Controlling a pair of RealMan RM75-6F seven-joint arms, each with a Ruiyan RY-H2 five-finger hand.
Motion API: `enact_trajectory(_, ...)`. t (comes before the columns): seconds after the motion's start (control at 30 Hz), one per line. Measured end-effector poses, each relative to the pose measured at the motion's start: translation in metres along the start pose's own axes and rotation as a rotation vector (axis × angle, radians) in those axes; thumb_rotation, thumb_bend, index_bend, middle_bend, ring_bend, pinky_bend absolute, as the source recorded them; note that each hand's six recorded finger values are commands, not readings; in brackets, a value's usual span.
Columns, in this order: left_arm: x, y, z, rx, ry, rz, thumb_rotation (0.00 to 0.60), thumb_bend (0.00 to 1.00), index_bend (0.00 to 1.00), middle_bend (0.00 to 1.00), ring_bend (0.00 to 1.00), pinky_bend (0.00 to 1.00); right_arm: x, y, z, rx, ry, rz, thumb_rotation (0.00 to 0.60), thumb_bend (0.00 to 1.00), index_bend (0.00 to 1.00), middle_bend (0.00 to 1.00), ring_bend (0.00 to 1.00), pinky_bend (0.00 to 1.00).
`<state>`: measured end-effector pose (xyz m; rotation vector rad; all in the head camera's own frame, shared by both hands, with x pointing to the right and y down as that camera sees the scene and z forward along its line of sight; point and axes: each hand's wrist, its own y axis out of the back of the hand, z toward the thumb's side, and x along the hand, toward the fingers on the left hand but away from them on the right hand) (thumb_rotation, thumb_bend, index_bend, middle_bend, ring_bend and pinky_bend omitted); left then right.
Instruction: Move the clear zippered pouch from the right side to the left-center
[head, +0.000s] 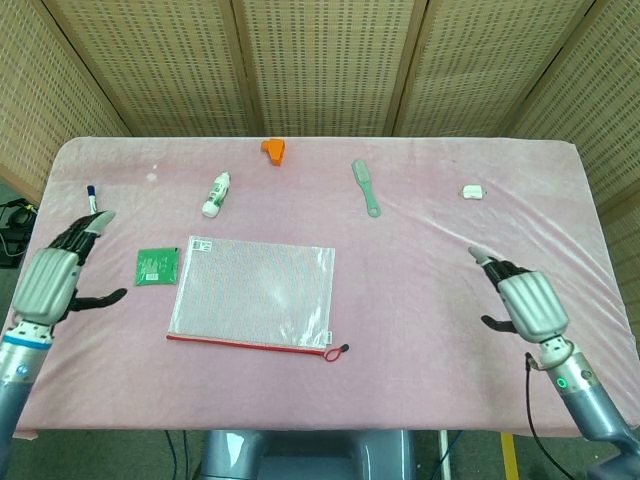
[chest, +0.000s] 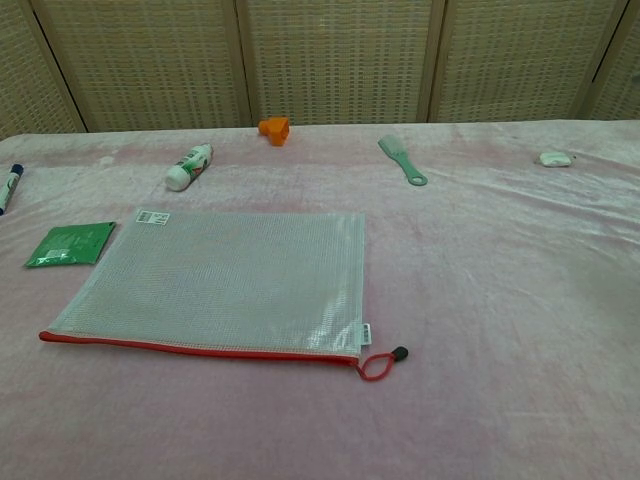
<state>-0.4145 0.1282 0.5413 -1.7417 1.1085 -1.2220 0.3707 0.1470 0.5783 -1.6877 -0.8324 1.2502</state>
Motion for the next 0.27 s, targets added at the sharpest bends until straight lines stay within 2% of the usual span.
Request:
enact_trajectory(0.13,-0.047,-0.001,-0.028,0.073,0.129,-0.013,0.6,0.0,0.0,0.0,0.0,0.0,0.029,0.004,-0.014,0.059,-0.069,-0.062,0.6,0.0,0.0,0.0,0.0,0.0)
enact_trajectory(0.27,-0.079,-0.004,-0.04,0.096,0.182,-0.026,0.6,0.0,0.0,0.0,0.0,0.0,0.059,0.001,-0.02,0.064,-0.111,-0.085,0.6,0.0,0.0,0.0,0.0,0.0)
